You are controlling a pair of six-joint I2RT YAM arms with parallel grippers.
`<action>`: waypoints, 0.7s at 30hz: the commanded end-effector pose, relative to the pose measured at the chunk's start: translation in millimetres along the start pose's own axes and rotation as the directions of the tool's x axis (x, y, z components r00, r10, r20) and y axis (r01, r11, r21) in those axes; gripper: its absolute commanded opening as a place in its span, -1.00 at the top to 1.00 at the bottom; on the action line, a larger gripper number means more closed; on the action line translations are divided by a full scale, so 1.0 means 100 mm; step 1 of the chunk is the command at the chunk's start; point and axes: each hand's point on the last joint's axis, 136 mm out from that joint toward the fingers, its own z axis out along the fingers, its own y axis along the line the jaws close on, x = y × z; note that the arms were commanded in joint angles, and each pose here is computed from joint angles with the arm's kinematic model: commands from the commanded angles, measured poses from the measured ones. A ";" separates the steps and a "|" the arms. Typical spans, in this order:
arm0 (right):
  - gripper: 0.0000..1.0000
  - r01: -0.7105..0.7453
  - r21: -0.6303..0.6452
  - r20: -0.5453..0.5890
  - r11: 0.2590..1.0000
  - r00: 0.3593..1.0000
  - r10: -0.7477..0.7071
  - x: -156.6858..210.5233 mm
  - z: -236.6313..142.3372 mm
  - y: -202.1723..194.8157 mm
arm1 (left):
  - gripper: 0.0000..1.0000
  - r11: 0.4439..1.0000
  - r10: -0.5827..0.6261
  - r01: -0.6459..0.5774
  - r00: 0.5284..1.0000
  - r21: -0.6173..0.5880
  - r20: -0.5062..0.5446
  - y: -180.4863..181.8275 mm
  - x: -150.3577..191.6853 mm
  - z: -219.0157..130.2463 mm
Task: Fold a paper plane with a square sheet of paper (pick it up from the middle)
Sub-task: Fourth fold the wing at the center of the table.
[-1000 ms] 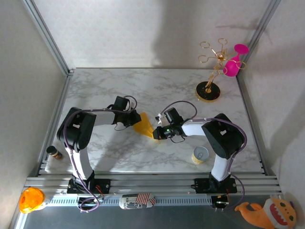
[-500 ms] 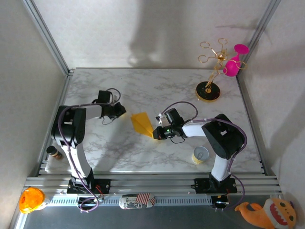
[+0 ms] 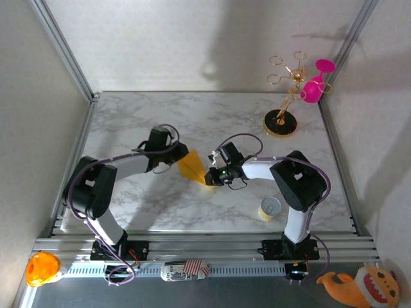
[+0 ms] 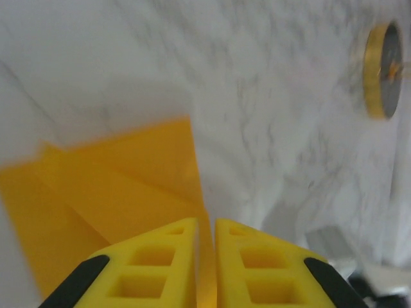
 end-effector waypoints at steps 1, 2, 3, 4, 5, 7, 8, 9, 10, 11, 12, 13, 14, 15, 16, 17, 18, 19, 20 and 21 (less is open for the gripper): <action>0.84 -0.042 0.083 -0.040 0.996 0.998 0.045 0.09 0.04 -0.16 | 0.73 0.999 -0.051 0.051 0.999 -0.011 0.010 0.02 0.14 0.15; 0.83 -0.032 0.060 -0.027 0.998 0.999 0.034 0.03 0.01 -0.08 | 0.74 0.999 -0.048 0.048 0.999 -0.012 -0.005 0.02 0.19 0.19; 0.82 -0.021 0.047 -0.015 0.999 1.000 0.022 -0.02 -0.02 -0.02 | 0.74 0.999 -0.047 0.047 0.999 -0.018 -0.015 0.03 0.23 0.23; 0.82 -0.012 0.040 -0.006 0.999 1.000 0.012 -0.07 -0.04 0.02 | 0.75 0.999 -0.047 0.046 0.999 -0.022 -0.018 0.04 0.25 0.25; 0.82 -0.001 0.033 0.005 0.999 1.000 0.001 -0.11 -0.07 0.07 | 0.75 0.999 -0.045 0.045 0.999 -0.031 -0.021 0.06 0.28 0.27; 0.81 0.016 0.017 0.021 1.000 1.000 -0.017 -0.18 -0.11 0.15 | 0.75 0.998 -0.047 0.046 0.999 -0.050 -0.022 0.11 0.31 0.29; 0.80 0.022 0.005 0.027 1.000 0.999 -0.022 -0.21 -0.12 0.19 | 0.76 0.997 -0.048 0.046 0.999 -0.064 -0.026 0.14 0.32 0.30; 0.80 0.030 -0.008 0.032 1.000 0.999 -0.030 -0.24 -0.13 0.23 | 0.76 0.996 -0.048 0.045 0.998 -0.080 -0.030 0.18 0.33 0.32; 0.80 0.037 -0.026 0.037 0.999 0.999 -0.036 -0.26 -0.14 0.27 | 0.76 0.994 -0.047 0.043 0.998 -0.097 -0.036 0.22 0.34 0.34; 0.80 0.041 -0.037 0.045 0.998 0.998 -0.040 -0.29 -0.14 0.30 | 0.77 0.993 -0.046 0.041 0.998 -0.110 -0.042 0.25 0.36 0.36; 0.79 0.043 -0.041 0.051 0.998 0.998 -0.041 -0.32 -0.15 0.32 | 0.77 0.992 -0.046 0.040 0.998 -0.121 -0.044 0.27 0.37 0.37; 0.79 0.043 -0.039 0.055 0.998 0.998 -0.041 -0.35 -0.14 0.32 | 0.77 0.991 -0.048 0.041 0.998 -0.129 -0.049 0.29 0.38 0.39; 0.80 0.041 -0.029 0.056 0.999 0.998 -0.040 -0.38 -0.12 0.31 | 0.78 0.990 -0.049 0.041 0.997 -0.137 -0.053 0.31 0.39 0.40; 0.81 0.036 -0.013 0.055 0.999 0.998 -0.035 -0.39 -0.10 0.28 | 0.78 0.988 -0.050 0.041 0.997 -0.146 -0.055 0.33 0.40 0.41; 0.82 0.031 0.004 0.054 1.000 0.998 -0.031 -0.41 -0.08 0.24 | 0.78 0.987 -0.049 0.039 0.997 -0.154 -0.058 0.34 0.41 0.41; 0.82 0.026 0.020 0.051 0.999 0.998 -0.027 -0.41 -0.05 0.20 | 0.78 0.986 -0.049 0.039 0.997 -0.164 -0.060 0.36 0.41 0.42; 0.82 0.019 0.036 0.044 0.999 0.999 -0.021 -0.41 -0.03 0.16 | 0.78 0.984 -0.049 0.038 0.997 -0.173 -0.061 0.37 0.42 0.42; 0.83 0.014 0.046 0.035 0.999 0.999 -0.016 -0.40 0.00 0.12 | 0.79 0.983 -0.048 0.035 0.997 -0.182 -0.064 0.39 0.42 0.43; 0.83 0.011 0.052 0.025 0.999 1.000 -0.012 -0.38 0.02 0.10 | 0.79 0.981 -0.048 0.034 0.997 -0.190 -0.065 0.39 0.42 0.43; 0.83 0.007 0.060 0.015 0.998 1.000 -0.008 -0.35 0.04 0.06 | 0.79 0.980 -0.047 0.033 0.997 -0.198 -0.067 0.40 0.43 0.43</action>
